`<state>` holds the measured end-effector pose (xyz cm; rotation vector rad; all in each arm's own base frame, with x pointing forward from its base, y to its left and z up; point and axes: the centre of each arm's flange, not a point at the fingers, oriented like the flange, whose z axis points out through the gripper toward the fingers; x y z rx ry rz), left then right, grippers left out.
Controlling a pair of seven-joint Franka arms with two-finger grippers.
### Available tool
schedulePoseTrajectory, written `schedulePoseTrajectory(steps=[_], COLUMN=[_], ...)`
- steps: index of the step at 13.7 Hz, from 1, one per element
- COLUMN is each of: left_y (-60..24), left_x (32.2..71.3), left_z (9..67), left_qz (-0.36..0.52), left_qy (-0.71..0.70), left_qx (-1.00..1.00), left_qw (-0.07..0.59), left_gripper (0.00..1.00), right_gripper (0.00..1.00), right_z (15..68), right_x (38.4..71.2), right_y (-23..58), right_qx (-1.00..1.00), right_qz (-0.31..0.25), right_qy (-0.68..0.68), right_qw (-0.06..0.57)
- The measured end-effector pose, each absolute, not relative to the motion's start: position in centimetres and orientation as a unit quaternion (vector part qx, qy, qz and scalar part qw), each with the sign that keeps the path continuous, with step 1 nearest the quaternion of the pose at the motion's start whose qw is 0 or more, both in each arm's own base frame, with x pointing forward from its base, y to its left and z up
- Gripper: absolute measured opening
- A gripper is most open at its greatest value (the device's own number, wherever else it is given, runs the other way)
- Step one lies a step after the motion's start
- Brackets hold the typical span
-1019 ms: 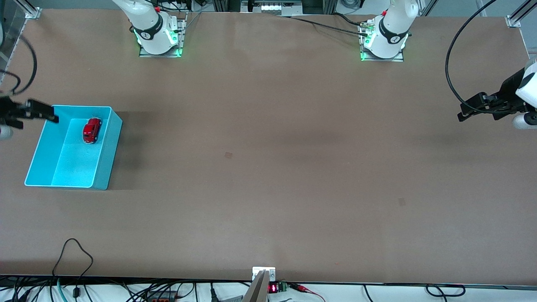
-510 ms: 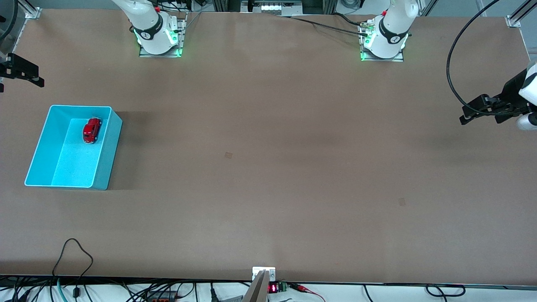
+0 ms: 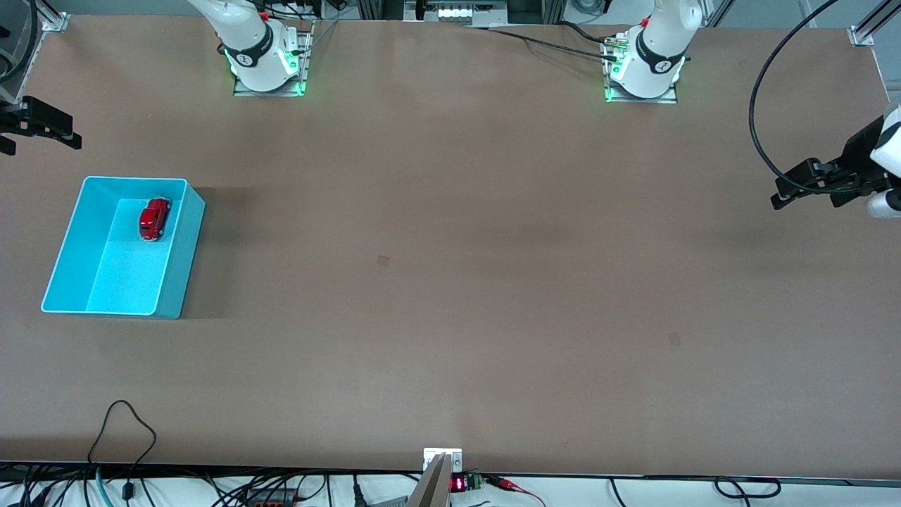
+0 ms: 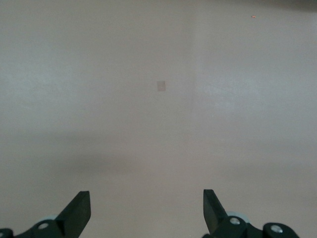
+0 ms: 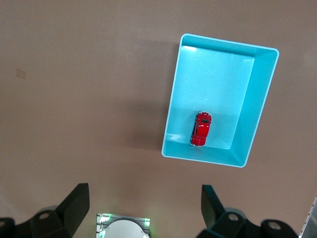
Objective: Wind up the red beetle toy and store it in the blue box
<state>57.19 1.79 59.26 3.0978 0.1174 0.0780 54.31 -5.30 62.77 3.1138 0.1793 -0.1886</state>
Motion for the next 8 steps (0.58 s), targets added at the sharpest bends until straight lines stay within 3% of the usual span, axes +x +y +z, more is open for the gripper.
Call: schedulePoseTrajectory(steps=[8], left_y=[1.8], left_x=[57.2], left_z=[59.3], left_qz=[0.025], left_qy=[0.038], left_qx=[0.999], left_qw=[0.02], left_gripper=[1.0], right_gripper=[1.0], right_z=[60.3], right_x=[54.8], right_y=[-5.3], right_qx=[0.996], right_qz=[-0.074], right_qy=[0.056], right_qw=[0.007])
